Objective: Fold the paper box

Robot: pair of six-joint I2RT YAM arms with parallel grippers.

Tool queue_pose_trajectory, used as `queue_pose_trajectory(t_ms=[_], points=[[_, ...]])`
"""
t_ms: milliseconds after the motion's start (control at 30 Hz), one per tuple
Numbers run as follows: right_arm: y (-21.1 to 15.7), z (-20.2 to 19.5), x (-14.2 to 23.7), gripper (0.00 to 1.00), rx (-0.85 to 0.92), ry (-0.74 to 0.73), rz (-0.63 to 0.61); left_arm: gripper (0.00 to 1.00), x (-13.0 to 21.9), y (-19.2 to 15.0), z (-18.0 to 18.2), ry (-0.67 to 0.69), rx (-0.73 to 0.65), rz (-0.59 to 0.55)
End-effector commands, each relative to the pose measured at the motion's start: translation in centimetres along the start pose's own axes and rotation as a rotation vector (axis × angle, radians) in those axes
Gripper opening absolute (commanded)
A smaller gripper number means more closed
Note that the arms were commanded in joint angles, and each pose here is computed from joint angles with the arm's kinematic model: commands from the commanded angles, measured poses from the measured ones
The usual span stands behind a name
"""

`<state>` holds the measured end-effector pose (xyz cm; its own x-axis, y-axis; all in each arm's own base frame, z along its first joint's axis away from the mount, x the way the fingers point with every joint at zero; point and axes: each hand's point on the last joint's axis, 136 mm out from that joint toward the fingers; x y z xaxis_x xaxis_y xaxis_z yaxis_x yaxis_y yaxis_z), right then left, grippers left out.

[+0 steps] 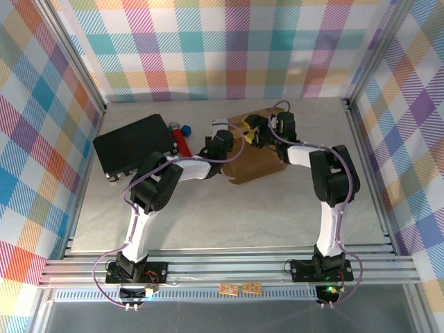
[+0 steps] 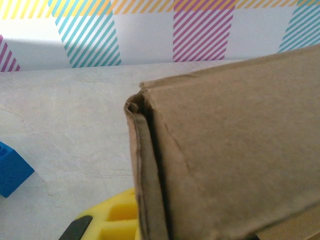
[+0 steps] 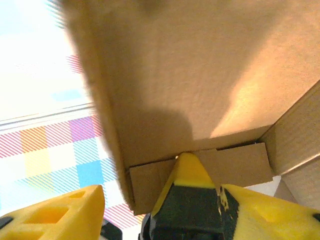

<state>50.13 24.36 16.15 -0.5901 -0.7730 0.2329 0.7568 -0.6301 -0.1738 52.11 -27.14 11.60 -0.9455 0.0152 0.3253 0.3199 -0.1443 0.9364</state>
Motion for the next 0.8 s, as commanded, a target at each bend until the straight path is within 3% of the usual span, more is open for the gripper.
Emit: queue_pose_trajectory(t_ms=[0,133,367,600,767], points=[[-0.3,5.3,3.6,0.66,0.109,0.015,-0.084,0.0,2.2,3.3,0.6,-0.05,0.029,0.024],[-0.6,9.5,8.0,0.73,0.22,-0.045,-0.187,0.0,3.9,4.3,1.3,-0.107,0.045,0.094],[-0.6,12.1,16.0,0.73,0.311,-0.36,-0.344,0.0,6.9,3.9,1.7,-0.248,0.138,0.386],[-2.8,12.3,19.9,0.72,0.346,-0.485,-0.326,0.0,11.1,3.2,2.4,-0.32,0.182,0.624],[-4.7,11.9,20.4,0.69,0.355,-0.495,-0.246,0.0,14.0,2.8,3.3,-0.317,0.2,0.737]])
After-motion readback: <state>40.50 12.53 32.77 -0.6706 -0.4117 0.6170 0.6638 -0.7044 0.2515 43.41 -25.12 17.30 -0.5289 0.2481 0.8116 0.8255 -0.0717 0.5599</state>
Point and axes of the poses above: each hand's point on the last joint's axis, 136 mm out from that joint toward the fingers, its own x axis back along the fingers, its own z axis along the line the jaws close on, y = z × x, and after that the axes turned 7 degrees about -x, right-handed
